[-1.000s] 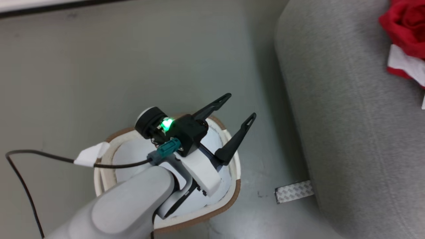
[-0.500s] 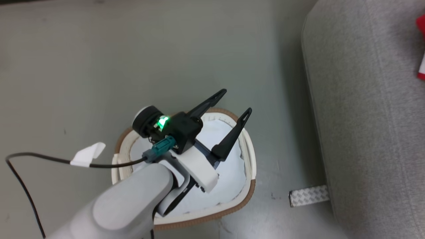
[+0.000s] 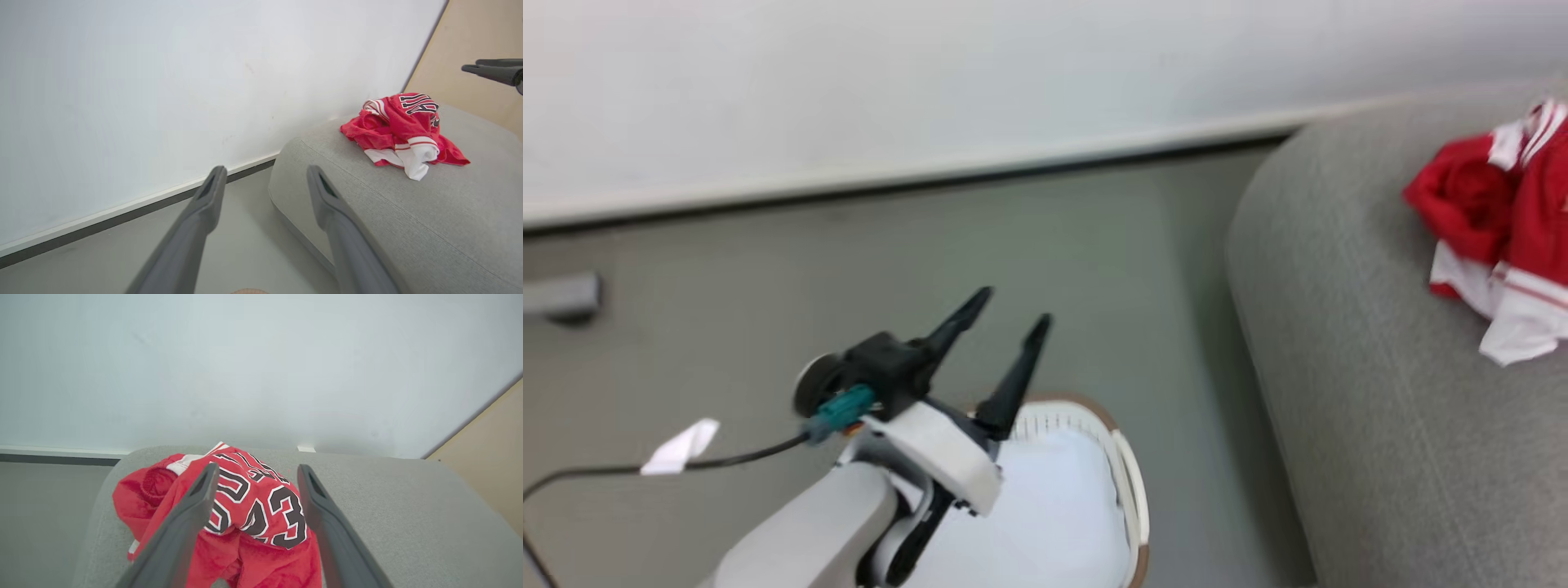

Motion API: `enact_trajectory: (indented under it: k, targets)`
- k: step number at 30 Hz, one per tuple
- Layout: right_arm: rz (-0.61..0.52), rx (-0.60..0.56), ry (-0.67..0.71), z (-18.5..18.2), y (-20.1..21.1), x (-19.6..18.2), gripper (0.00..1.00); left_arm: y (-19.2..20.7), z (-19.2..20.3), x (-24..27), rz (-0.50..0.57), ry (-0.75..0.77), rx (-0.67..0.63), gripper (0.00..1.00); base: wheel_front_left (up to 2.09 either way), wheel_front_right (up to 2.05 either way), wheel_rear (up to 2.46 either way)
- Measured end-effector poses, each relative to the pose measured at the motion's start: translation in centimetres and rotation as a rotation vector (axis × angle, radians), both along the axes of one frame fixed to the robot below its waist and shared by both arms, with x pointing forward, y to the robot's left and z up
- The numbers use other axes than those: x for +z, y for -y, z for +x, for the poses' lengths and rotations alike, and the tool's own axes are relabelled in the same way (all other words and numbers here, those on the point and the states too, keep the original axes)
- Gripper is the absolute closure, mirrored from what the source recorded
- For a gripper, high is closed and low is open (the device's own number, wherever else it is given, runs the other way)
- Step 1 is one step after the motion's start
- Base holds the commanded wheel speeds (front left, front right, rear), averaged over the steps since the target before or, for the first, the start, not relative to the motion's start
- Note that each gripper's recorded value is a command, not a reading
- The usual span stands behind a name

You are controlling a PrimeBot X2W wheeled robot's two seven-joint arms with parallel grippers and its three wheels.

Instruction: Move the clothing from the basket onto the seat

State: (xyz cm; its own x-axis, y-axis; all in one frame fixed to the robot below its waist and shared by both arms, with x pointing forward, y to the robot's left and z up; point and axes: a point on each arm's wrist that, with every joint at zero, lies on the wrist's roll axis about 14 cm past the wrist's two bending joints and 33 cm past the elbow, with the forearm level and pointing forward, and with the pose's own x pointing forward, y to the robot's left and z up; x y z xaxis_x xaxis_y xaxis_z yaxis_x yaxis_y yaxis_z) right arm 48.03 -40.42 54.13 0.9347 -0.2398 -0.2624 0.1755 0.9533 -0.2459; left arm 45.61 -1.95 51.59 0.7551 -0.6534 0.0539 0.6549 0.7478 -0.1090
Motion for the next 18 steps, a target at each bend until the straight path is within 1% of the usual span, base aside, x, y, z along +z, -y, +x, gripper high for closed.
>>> enact_trajectory:
  k: [3,5,7,11,13,16,18]
  targets:
    - [0.045,0.065,0.126,-0.6,-2.3,3.7,0.0,-1.8,-0.9,2.4,-0.021,0.033,0.061,0.0,0.0,0.0,0.0]
    - [0.11,0.116,0.204,-1.2,-4.5,5.7,0.0,-3.1,-1.6,3.9,-0.032,0.059,0.1,0.0,0.0,0.0,0.0]
    - [0.149,0.173,0.27,-1.9,-6.6,7.5,0.0,-4.6,-2.3,5.1,-0.039,0.085,0.147,0.0,0.0,0.0,0.0]
    - [0.222,0.259,0.457,-3.5,-9.6,11.9,0.0,-8.7,-3.3,7.7,-0.077,0.137,0.285,0.0,0.0,0.0,0.0]
    - [0.274,0.3,0.511,-4.0,-11.8,12.2,0.0,-10.9,-3.8,8.2,-0.079,0.154,0.355,0.0,0.0,0.0,0.0]
    - [0.342,0.349,0.53,-4.6,-15.1,10.4,0.0,-13.9,-4.5,7.9,-0.086,0.155,0.456,0.0,0.0,0.0,0.0]
    - [0.349,0.367,0.545,-5.2,-16.4,9.5,0.0,-15.3,-5.1,7.7,-0.097,0.151,0.502,0.0,0.0,0.0,0.0]
